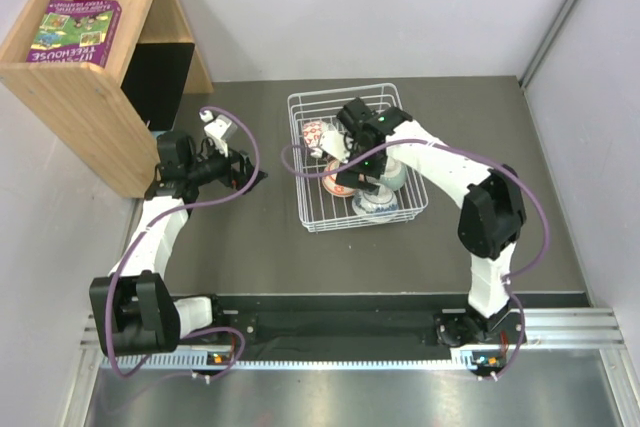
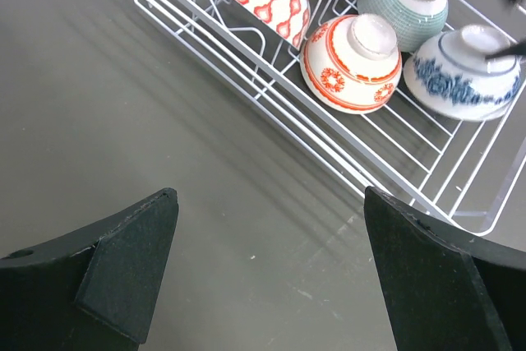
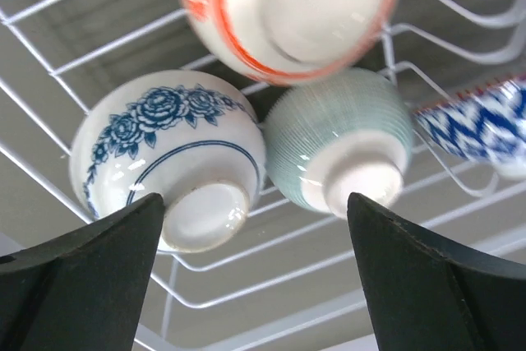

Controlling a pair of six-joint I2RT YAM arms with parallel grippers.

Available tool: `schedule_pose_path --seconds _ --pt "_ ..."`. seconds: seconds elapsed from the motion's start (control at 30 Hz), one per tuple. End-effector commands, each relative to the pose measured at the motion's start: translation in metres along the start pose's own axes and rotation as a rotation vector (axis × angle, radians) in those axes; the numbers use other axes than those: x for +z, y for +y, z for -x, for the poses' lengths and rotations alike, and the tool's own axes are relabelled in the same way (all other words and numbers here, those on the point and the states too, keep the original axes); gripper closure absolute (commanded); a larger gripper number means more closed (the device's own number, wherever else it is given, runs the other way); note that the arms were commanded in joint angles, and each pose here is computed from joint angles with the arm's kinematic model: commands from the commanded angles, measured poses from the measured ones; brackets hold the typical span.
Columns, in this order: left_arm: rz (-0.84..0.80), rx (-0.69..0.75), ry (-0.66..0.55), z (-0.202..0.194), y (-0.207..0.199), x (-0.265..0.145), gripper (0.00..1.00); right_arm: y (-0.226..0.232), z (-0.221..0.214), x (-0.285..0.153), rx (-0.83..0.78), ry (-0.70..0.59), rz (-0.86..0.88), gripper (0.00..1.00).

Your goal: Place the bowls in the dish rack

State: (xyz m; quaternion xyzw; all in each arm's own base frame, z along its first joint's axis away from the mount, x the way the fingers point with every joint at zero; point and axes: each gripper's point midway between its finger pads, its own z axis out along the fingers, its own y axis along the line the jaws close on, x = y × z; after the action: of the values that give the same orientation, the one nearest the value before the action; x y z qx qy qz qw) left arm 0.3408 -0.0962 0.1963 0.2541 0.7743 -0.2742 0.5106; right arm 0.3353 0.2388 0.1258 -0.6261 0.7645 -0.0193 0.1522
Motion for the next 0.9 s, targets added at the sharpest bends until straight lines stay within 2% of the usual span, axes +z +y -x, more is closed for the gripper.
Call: schedule_pose_path --seconds 0.0,0.13,0.27,0.5,0.87 --pt "-0.028 0.026 -0.033 0.011 -0.001 0.001 0.01 -0.033 0.014 -0.041 0.050 -0.152 -0.126 0.08" --pt "-0.037 0.020 -0.036 0.010 -0.002 0.003 0.01 -0.063 0.033 -0.047 0.146 -0.239 -0.256 0.09" --pt "-0.040 0.016 -0.037 0.010 -0.004 0.002 0.01 -0.097 0.038 -0.025 0.230 -0.218 -0.408 0.15" --pt "-0.029 0.030 -0.027 0.004 -0.003 0.000 0.01 -0.119 0.039 0.001 0.270 -0.144 -0.556 0.14" --pt "-0.025 0.026 -0.009 -0.003 0.000 0.001 0.01 -0.095 0.051 0.029 0.211 -0.115 -0.484 0.14"
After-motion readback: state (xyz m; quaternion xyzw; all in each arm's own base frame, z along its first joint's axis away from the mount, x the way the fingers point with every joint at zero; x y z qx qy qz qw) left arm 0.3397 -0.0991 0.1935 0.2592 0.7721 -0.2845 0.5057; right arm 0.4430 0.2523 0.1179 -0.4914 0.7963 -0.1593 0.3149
